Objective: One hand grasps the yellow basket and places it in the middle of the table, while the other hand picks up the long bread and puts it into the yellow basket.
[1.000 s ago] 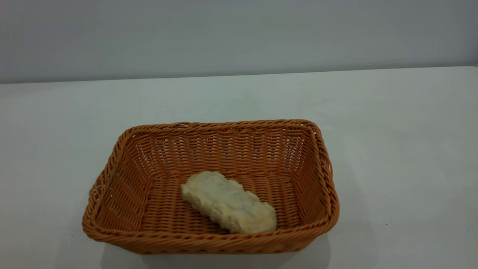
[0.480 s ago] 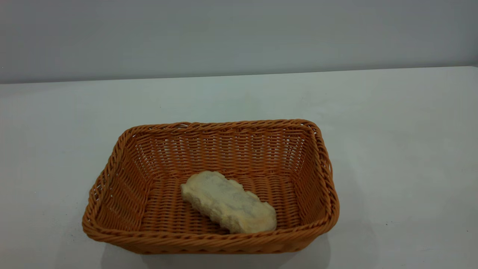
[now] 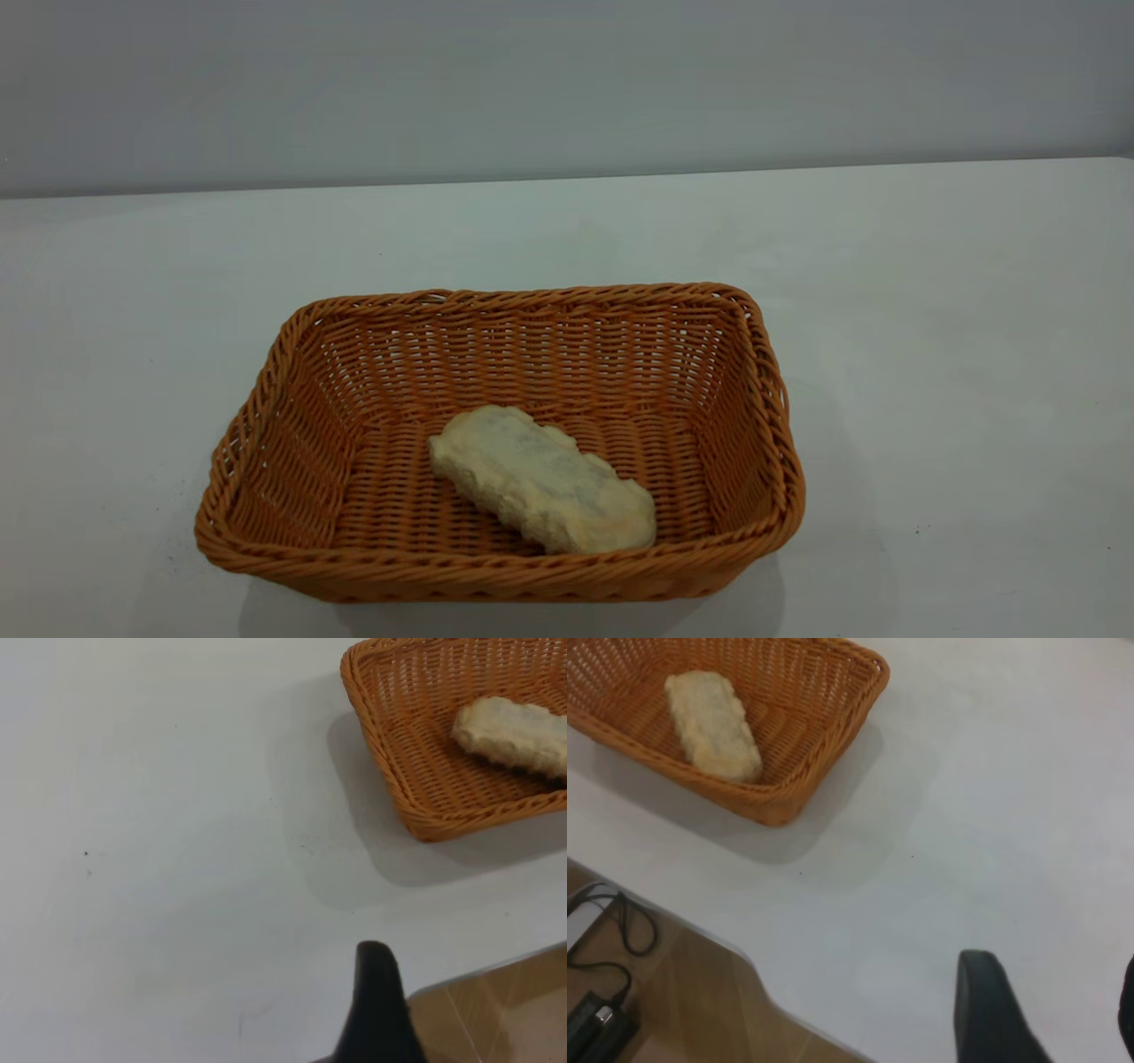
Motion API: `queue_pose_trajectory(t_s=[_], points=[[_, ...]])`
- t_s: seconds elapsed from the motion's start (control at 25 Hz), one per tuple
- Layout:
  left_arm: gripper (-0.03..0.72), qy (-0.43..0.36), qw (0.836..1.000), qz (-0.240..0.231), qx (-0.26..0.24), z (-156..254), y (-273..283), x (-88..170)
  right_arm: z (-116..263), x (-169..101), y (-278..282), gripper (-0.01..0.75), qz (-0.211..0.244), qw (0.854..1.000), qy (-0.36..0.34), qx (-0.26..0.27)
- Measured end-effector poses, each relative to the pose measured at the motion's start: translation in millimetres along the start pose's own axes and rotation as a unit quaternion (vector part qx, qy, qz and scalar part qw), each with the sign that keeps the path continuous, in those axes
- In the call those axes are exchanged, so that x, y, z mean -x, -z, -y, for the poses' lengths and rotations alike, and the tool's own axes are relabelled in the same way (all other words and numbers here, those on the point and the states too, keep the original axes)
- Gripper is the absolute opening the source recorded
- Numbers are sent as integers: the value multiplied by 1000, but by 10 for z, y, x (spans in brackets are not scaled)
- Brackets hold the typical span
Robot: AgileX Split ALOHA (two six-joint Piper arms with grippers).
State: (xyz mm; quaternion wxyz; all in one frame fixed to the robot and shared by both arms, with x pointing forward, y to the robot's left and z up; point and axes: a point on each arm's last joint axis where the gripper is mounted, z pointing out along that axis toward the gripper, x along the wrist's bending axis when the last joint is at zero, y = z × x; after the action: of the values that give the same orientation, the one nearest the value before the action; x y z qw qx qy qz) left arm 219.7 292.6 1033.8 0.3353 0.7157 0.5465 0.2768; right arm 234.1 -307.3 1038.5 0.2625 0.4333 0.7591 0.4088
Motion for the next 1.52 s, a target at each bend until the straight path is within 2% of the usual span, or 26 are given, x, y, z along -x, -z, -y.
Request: queue_pose_trajectory(t_s=[0.16, 0.32, 0.56, 0.8, 0.96, 1.52], points=[[594, 0, 1000, -1, 0, 0, 0, 0, 1, -5, 2, 396, 27, 999, -17, -1], [594, 17, 1000, -21, -1, -4, -5, 9, 3, -15, 6, 396, 80, 995, -50, -4], [594, 34, 998, -43, -2, -9, -11, 18, 4, -31, 9, 396, 157, 983, -98, -8], [594, 27, 999, -35, -1, -7, -8, 14, 4, -40, 9, 396, 201, 972, -125, -11], [594, 25, 999, -31, -1, -7, -8, 13, 4, -42, 10, 396, 213, 968, -133, -11], [594, 22, 999, -27, -1, -6, -7, 11, 4, -42, 10, 396, 213, 968, -133, -11]])
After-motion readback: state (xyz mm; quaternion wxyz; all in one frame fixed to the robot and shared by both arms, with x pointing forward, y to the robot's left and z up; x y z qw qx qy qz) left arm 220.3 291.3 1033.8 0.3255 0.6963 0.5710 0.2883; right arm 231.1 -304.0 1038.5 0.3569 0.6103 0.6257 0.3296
